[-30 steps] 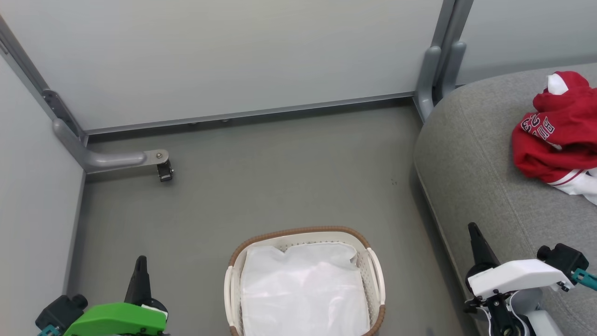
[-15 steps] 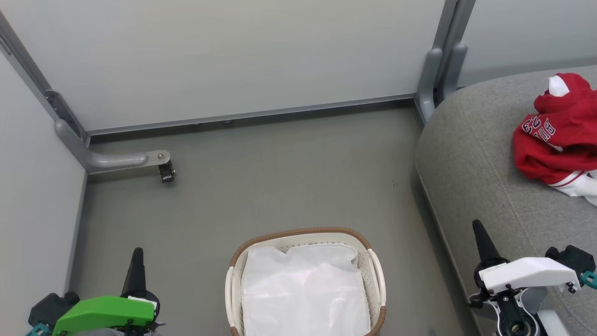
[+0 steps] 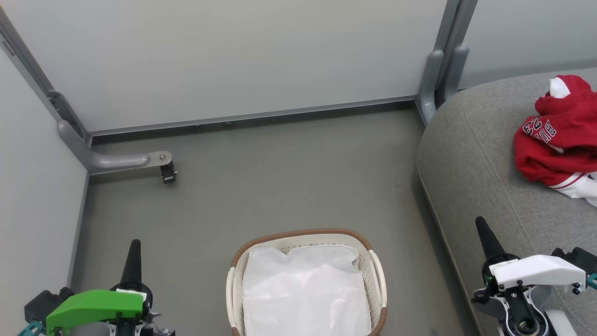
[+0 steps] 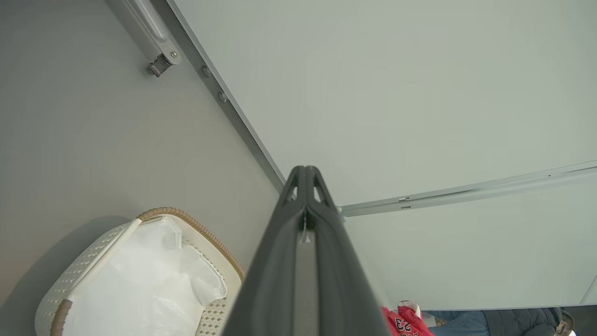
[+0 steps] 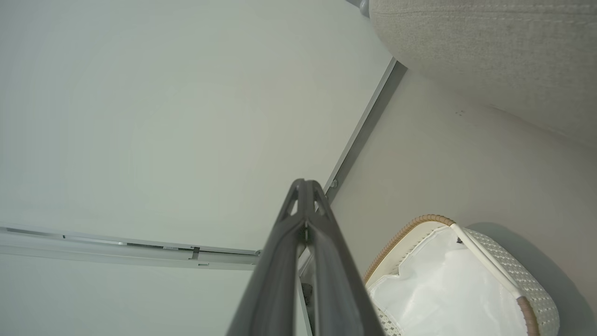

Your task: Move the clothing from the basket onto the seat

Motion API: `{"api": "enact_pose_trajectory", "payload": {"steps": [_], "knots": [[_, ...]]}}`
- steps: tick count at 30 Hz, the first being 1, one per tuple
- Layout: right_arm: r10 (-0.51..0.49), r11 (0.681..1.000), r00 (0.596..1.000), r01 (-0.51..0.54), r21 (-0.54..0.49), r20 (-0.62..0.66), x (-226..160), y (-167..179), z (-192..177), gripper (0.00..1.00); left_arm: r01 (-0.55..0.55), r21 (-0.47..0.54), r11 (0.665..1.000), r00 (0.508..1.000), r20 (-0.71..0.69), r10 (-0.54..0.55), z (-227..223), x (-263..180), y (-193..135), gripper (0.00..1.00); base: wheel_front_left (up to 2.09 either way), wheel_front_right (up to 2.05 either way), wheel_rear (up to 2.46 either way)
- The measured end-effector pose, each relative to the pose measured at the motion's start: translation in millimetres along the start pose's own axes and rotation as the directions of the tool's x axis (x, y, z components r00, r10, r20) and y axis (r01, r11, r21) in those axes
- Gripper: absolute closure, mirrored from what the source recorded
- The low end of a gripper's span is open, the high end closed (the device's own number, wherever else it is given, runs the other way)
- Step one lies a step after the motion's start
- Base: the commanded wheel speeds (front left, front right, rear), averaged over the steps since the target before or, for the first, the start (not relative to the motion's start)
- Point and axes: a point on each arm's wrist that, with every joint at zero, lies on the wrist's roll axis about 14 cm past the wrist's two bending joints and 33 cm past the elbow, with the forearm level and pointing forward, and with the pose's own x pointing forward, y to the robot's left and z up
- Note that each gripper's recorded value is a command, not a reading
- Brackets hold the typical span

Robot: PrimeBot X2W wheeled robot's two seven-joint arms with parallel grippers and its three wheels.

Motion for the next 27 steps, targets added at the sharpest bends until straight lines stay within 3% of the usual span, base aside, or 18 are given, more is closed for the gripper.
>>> {"api": "enact_pose_trajectory", "payload": {"steps": [27], "knots": [[0.044, 0.976, 0.999, -0.045, 0.212, 0.008, 1.0, 11.9, 8.4, 1.0, 0.066, -0.212, 0.975, 0.998, 0.022, -0.063, 13.5, 3.8, -18.1, 1.0, 0.0, 0.0, 0.0]]}}
